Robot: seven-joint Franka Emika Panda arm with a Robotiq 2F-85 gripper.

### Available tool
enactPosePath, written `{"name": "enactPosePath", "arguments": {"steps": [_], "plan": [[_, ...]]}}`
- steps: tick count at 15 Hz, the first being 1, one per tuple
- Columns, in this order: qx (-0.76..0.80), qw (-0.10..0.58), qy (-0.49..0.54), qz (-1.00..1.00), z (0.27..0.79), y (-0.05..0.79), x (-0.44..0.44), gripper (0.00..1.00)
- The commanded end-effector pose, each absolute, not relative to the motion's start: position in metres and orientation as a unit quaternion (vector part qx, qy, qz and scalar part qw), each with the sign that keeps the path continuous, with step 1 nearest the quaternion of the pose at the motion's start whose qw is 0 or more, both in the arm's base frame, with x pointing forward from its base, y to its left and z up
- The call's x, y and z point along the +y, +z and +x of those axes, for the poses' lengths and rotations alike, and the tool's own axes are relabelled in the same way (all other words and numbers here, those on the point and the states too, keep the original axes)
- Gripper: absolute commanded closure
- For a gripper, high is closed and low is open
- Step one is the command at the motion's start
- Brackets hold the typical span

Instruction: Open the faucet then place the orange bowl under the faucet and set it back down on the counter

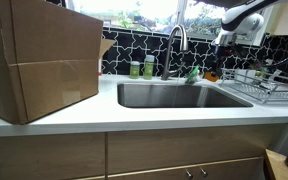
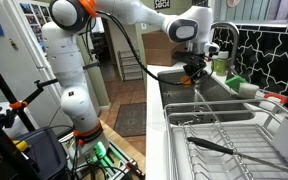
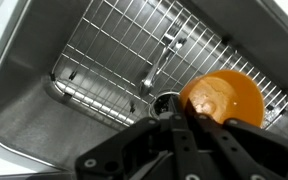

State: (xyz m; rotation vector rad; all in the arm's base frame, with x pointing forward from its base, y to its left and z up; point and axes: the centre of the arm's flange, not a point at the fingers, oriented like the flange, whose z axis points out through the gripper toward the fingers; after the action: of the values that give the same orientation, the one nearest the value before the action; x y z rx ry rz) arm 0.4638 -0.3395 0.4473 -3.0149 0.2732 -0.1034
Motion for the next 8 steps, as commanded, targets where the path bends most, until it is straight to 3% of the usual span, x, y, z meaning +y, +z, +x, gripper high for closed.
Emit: {"name": "enactPosePath", "arguments": {"steps": [1,8], "plan": [[0.133,0.083,-0.066,-0.985,0.5,0.44,-0.358,0.99],[0.174,0.138,-0.099,-0.97,0.556,0.433,-0.349,0.99]]}}
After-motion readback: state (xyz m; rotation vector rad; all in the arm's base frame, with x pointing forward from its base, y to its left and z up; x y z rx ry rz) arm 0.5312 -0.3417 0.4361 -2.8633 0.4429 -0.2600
